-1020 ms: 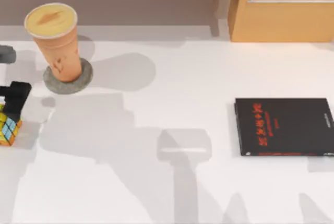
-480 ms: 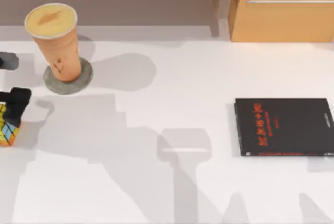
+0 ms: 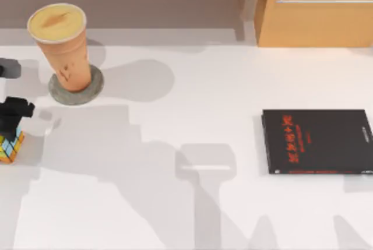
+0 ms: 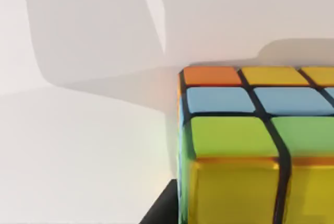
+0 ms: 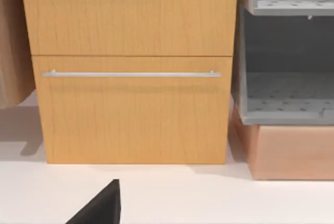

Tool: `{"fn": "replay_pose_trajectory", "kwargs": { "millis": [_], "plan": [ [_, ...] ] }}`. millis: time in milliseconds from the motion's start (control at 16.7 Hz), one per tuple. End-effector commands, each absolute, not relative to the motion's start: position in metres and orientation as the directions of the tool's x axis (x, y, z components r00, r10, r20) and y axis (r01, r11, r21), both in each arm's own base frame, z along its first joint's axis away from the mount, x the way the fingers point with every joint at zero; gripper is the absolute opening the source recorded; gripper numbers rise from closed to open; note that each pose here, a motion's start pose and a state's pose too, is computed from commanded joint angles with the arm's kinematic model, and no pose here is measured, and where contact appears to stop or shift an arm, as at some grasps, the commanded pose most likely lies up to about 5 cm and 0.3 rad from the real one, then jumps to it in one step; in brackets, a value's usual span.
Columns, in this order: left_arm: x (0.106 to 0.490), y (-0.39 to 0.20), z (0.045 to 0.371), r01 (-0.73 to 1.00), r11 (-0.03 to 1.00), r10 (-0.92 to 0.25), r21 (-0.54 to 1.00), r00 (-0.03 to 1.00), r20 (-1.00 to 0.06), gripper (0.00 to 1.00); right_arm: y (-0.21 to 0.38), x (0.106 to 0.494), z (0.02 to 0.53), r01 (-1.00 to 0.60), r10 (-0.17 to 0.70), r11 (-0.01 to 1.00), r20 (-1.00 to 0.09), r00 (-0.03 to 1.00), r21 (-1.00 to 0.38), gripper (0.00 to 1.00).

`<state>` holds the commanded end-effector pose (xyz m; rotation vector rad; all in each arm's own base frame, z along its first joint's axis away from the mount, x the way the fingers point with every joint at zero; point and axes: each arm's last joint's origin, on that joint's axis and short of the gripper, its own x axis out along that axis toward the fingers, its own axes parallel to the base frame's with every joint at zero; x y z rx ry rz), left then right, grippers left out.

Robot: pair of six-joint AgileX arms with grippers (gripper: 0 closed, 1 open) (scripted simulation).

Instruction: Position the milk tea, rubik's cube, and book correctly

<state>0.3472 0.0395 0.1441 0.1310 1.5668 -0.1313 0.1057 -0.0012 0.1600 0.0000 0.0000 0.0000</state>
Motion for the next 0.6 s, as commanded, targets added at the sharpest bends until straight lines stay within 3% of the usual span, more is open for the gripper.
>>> {"fn": "replay_pose_trajectory", "kwargs": {
  "millis": [120,180,600],
  "plan": [
    [0.3472,0.0395,0.1441,0.166,0.986,0.0,0.0,0.0,-1.0,0.02,-0.0012,0.1057,0.16,0.0,0.0,1.0,0.0,1.0,0.0,1.0],
    [0.3472,0.0395,0.1441,0.166,0.986,0.0,0.0,0.0,-1.0,0.0,-0.0012,0.1057,0.16,0.0,0.0,1.0,0.0,1.0,0.0,1.0],
    [0.3472,0.0395,0.1441,0.166,0.986,0.0,0.0,0.0,-1.0,0.0,-0.0012,0.1057,0.16,0.0,0.0,1.0,0.0,1.0,0.0,1.0]
  ]
}}
